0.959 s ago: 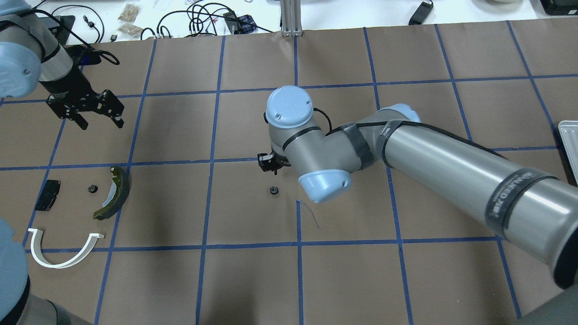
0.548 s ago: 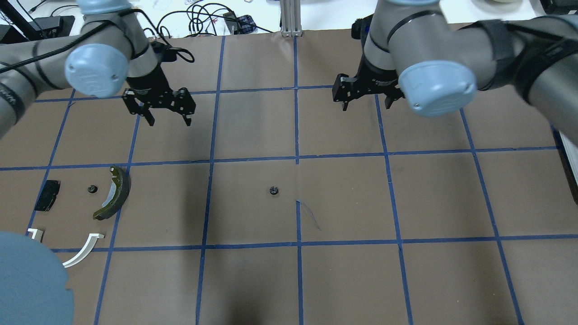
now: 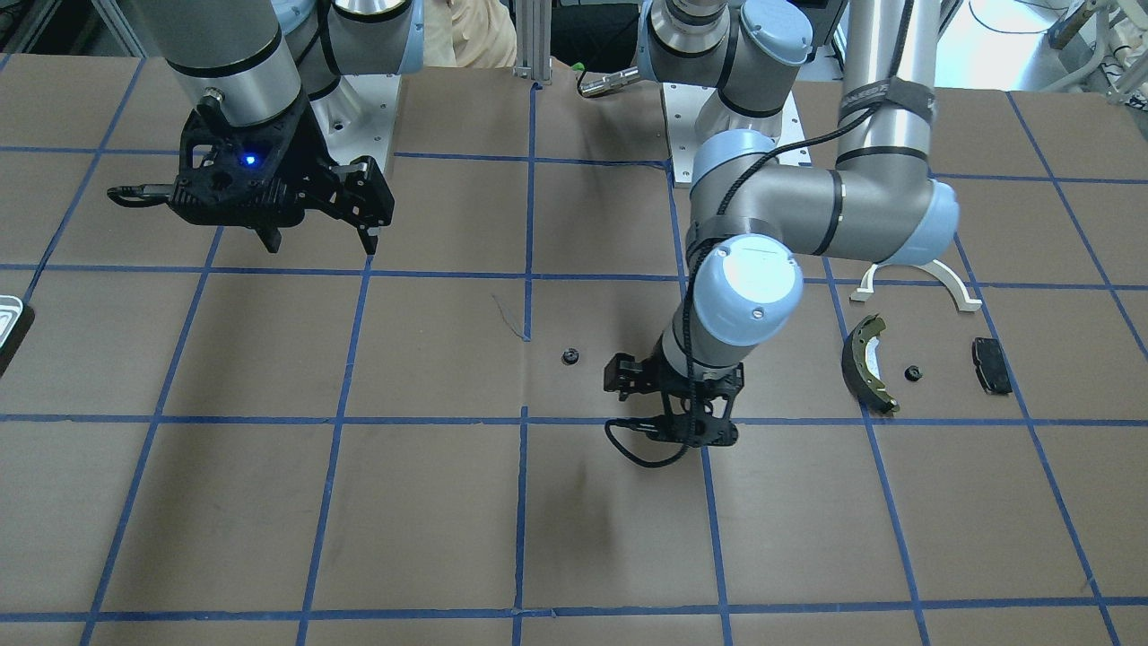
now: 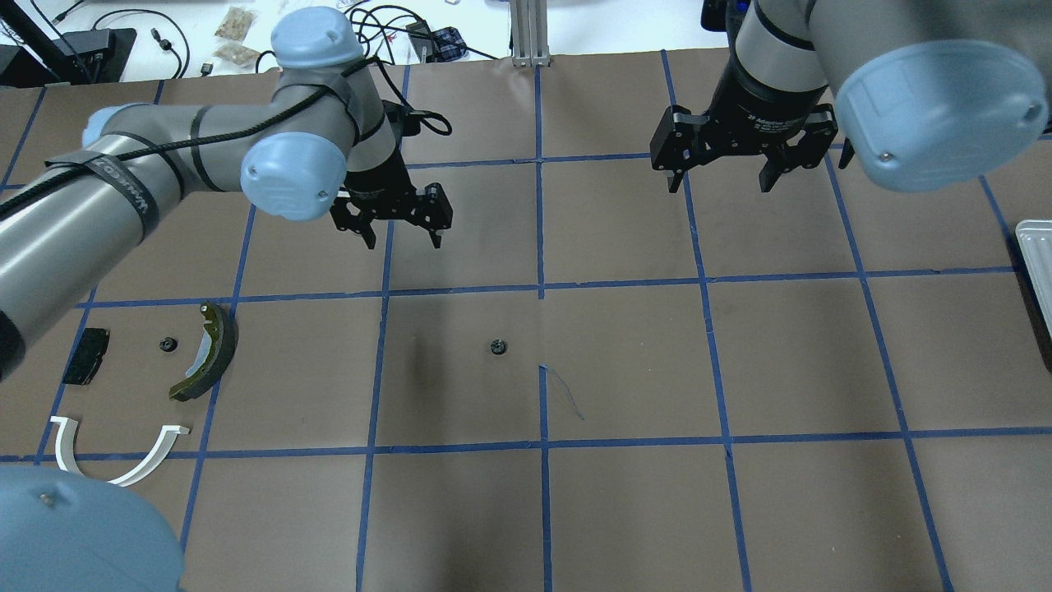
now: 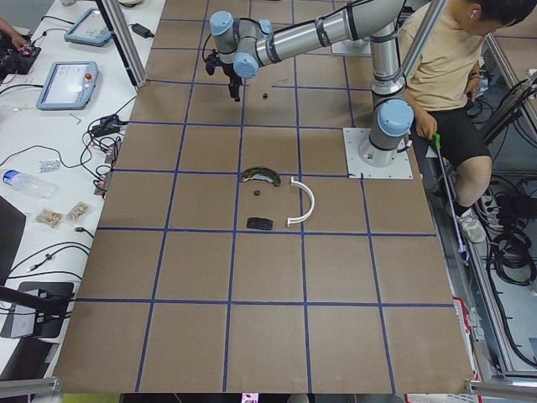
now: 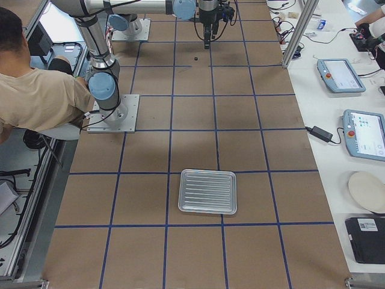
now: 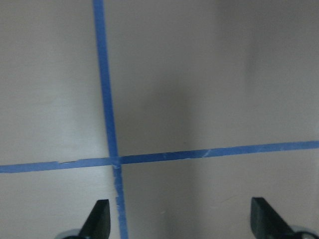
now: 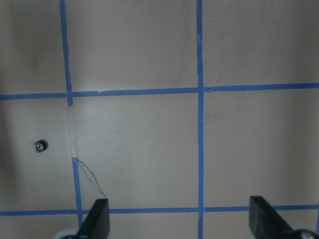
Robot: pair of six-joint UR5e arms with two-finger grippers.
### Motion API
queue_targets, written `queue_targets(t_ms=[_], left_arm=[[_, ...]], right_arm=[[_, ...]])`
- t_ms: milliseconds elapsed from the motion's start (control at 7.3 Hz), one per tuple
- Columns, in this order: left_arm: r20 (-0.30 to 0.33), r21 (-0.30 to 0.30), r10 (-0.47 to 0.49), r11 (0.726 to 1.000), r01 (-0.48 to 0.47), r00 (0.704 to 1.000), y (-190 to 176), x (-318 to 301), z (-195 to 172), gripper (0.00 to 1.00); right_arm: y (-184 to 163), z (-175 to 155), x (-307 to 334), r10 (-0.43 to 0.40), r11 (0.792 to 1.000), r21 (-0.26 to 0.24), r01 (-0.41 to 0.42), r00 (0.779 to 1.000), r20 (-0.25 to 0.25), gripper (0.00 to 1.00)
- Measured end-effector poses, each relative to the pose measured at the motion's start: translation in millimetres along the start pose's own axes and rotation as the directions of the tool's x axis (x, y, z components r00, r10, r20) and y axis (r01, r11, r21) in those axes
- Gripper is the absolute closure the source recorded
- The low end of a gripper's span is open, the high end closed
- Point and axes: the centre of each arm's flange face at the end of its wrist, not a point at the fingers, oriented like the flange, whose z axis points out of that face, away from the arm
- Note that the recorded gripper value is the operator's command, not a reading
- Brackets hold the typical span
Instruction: Place bearing gear from tray to pile
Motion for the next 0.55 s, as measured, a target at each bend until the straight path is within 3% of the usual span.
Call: queue_targets(t_ms=[274,548], left_arm=[[-0.003,0.033,0.021,0.999,-0.021,1.0,27.9,31.6,41.2,0.0],[-0.001,0.046,0.045,0.998,-0.045,0.999,47.9,48.4,61.3,0.0]], right_arm=[[-6.6,-9.7,3.0,-0.016,0.998,0.056,0.015,1.0,0.003,0.0],[-9.2,-15.4,3.5,-0.02,0.997,0.074,0.02,1.0,0.002,0.0]])
